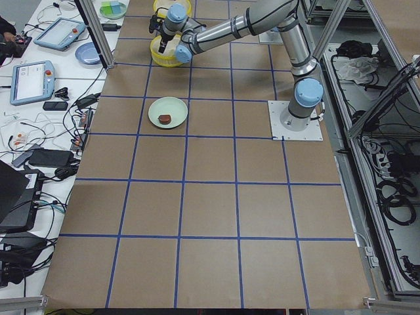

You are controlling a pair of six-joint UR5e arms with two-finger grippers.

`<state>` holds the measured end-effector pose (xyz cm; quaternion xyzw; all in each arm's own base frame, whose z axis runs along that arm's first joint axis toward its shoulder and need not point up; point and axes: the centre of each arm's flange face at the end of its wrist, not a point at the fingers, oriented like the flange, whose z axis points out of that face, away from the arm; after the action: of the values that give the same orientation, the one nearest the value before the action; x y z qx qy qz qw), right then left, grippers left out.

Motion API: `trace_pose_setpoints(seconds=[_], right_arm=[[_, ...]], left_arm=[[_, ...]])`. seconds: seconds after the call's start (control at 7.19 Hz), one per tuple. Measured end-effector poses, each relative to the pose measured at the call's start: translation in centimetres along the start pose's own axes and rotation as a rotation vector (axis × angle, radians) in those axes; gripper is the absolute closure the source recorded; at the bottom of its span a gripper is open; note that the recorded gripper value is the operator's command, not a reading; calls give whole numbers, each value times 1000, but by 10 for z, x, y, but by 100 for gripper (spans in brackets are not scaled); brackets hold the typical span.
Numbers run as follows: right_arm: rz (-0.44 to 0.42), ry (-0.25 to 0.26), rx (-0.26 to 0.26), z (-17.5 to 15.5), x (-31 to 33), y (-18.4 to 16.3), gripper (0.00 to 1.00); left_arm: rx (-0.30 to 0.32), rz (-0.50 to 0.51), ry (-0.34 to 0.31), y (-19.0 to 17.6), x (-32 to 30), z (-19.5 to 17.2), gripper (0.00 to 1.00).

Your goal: Stack buns with steamer

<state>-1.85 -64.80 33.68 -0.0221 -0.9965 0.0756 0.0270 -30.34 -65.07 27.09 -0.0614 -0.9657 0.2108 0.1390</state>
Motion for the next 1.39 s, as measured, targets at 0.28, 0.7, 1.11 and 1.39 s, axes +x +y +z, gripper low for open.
trace_pose_setpoints(seconds=[0.28, 0.7, 1.11, 1.39], right_arm=[[56, -12, 5, -6, -72, 5, 96], [135, -33, -3, -1, -146, 16, 96], [148, -34, -21, 16, -173, 20, 96], [149, -33, -21, 19, -175, 18, 96]], left_arm=[[-76, -17, -129, -23, -104, -40, 0], [-194, 4, -210, -16, -250, -73, 0], [-287, 66, -220, 14, -312, -57, 0], [-335, 99, -230, 27, -325, -44, 0]])
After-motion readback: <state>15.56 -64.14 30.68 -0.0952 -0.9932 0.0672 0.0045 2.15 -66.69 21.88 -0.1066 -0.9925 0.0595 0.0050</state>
